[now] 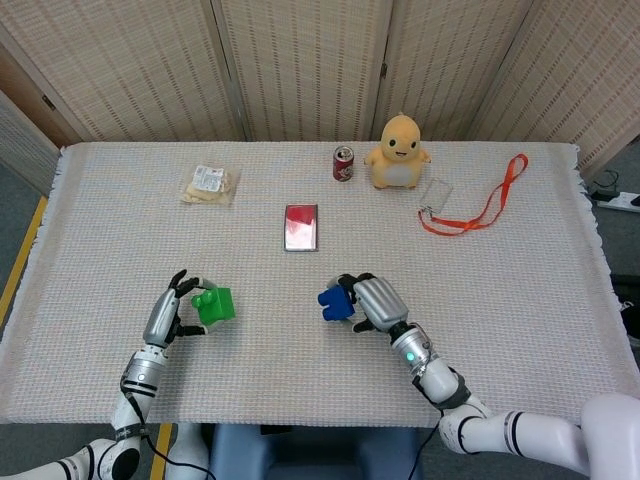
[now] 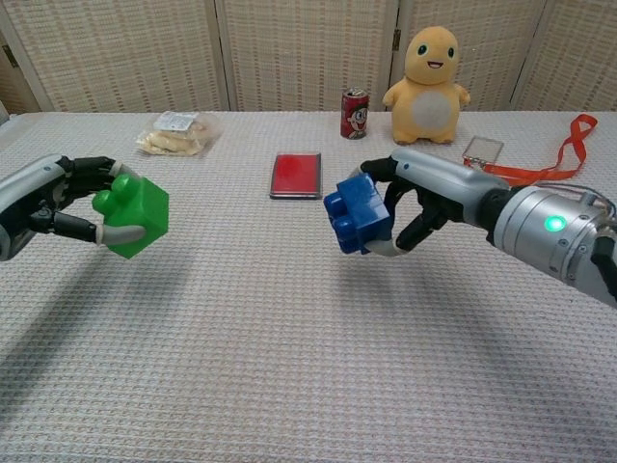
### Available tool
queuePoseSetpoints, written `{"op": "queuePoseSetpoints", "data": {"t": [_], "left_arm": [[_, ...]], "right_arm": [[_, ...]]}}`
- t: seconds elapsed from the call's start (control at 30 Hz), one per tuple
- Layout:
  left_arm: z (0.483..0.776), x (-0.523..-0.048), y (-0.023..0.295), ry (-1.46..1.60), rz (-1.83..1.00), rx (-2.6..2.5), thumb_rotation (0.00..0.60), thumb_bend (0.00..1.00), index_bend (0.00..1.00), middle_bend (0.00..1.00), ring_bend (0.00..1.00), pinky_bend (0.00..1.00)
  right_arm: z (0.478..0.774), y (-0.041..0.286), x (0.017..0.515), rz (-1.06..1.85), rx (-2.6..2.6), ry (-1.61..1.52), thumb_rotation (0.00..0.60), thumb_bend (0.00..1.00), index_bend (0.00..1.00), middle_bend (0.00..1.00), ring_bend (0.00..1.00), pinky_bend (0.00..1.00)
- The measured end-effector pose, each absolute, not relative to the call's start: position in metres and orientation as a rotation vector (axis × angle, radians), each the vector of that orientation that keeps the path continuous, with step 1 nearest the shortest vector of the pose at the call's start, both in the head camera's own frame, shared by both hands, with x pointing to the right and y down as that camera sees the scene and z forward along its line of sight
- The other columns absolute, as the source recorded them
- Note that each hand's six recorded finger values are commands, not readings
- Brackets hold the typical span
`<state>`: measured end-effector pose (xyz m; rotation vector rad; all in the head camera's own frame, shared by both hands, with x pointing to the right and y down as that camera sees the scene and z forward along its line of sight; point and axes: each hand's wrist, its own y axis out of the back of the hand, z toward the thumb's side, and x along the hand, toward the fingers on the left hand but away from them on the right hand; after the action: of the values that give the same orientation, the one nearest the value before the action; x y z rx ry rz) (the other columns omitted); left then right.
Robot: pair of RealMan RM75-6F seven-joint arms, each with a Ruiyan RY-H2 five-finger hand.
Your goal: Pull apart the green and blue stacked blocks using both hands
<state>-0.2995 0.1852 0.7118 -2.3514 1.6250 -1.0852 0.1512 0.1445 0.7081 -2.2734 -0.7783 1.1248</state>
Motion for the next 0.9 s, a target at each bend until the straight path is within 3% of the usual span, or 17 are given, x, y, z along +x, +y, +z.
{"op": "queuePoseSetpoints", "data": {"t": [0.23,0.3,0.37,0.43,0.5,0.57,0.67,0.9], "left_arm": [[0.733,-0.302,0.195,1.615,-1.13,-2.384,0.6,0.4,0.56,0.87,0.33,0.0],[0.736,-0.299,0.196,1.608,-1.129,-2.401,0.6,0.4,0.55,0.87,0.32,0.0],[0.738,-0.296,0.196,1.595,-1.119,-2.419,0.6,0.4,0.51,0.81,0.29,0.0],[0.738,-0.293,0.196,1.575,-1.106,-2.438,0.6,0.39,0.43,0.65,0.23,0.0],[0.738,-0.29,0.196,1.547,-1.099,-2.455,0.6,0.38,0.36,0.44,0.13,0.0],[0.738,-0.288,0.195,1.515,-1.093,-2.475,0.6,0.37,0.3,0.24,0.02,0.0],[0.737,-0.286,0.193,1.468,-1.092,-2.501,0.6,0.36,0.26,0.1,0.0,0.0],[0.731,-0.281,0.19,1.401,-1.062,-2.521,0.6,0.31,0.21,0.01,0.0,0.0]], "right_arm": [[0.716,0.152,0.168,1.245,-2.221,-0.722,0.6,0.36,0.91,0.58,0.44,0.26],[0.716,0.153,0.168,1.254,-2.229,-0.712,0.6,0.36,0.85,0.52,0.39,0.23],[0.715,0.155,0.168,1.259,-2.254,-0.698,0.6,0.36,0.66,0.41,0.3,0.16],[0.715,0.156,0.167,1.262,-2.28,-0.68,0.6,0.36,0.33,0.25,0.15,0.05],[0.713,0.156,0.168,1.265,-2.298,-0.65,0.6,0.36,0.11,0.13,0.05,0.0],[0.71,0.154,0.17,1.266,-2.305,-0.62,0.6,0.36,0.01,0.05,0.01,0.0],[0.706,0.152,0.174,1.274,-2.31,-0.59,0.6,0.36,0.0,0.0,0.0,0.0],[0.699,0.15,0.182,1.303,-2.293,-0.553,0.6,0.36,0.0,0.0,0.0,0.0]]}}
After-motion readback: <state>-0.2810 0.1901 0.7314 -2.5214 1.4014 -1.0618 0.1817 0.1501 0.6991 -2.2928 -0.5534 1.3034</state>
